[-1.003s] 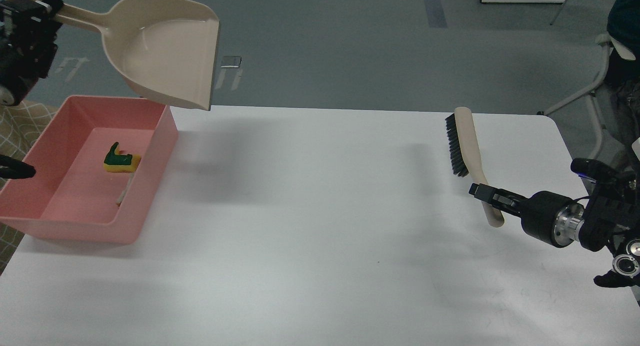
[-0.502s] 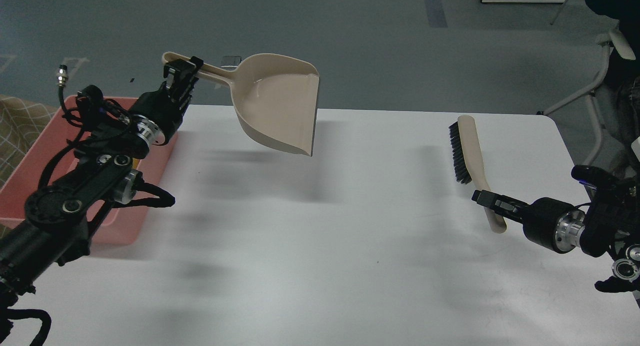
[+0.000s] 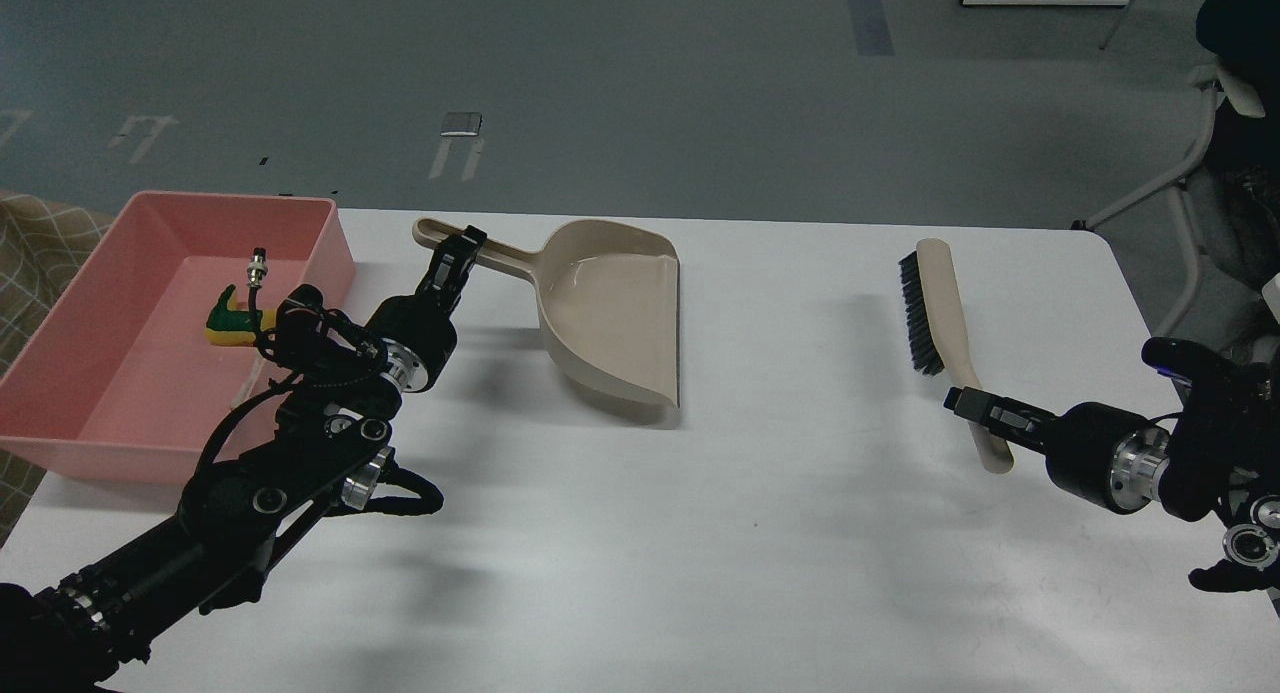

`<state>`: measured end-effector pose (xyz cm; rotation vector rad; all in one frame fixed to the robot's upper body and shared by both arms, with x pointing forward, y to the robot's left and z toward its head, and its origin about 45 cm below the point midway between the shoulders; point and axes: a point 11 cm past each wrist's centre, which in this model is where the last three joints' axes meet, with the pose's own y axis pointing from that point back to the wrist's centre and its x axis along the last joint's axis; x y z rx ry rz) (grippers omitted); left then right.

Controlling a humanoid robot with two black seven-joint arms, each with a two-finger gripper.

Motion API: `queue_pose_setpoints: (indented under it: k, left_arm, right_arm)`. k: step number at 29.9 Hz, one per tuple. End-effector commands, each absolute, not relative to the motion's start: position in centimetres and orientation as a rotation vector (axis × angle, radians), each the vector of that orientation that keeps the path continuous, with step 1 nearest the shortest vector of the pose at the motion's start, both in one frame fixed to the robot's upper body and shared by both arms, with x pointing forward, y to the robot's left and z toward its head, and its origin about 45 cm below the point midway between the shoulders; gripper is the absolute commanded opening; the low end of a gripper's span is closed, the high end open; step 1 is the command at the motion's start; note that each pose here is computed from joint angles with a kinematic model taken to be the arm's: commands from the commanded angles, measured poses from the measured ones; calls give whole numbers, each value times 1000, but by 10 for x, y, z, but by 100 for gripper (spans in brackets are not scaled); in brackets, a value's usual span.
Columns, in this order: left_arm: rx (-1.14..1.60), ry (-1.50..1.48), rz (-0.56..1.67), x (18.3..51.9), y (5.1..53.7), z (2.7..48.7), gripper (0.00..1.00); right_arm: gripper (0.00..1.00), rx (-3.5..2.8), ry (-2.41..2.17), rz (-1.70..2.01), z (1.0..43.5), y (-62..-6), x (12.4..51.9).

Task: Sweep and dump garbage into bin
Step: 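Lower the dustpan back onto the table with the left gripper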

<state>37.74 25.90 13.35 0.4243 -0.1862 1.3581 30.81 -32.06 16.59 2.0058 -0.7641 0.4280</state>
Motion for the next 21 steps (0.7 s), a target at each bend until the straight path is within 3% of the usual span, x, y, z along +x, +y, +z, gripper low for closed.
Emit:
queue_pose_setpoints:
  k: [1, 14, 19, 21]
  left_arm:
    - [419, -179, 1340, 361, 255, 129, 0]
    - [431, -189, 1380, 357, 258, 126, 0]
    - [441, -176, 1380, 351, 259, 120, 22]
    - [446, -166, 1385, 349, 261, 116, 46]
  right_arm:
    - [0, 2009, -763, 428, 166, -320, 308]
    - [0, 2054, -743, 430, 165, -308, 306]
    - [0, 2052, -744, 430, 165, -309, 306]
    - [0, 2052, -744, 428, 164, -309, 306]
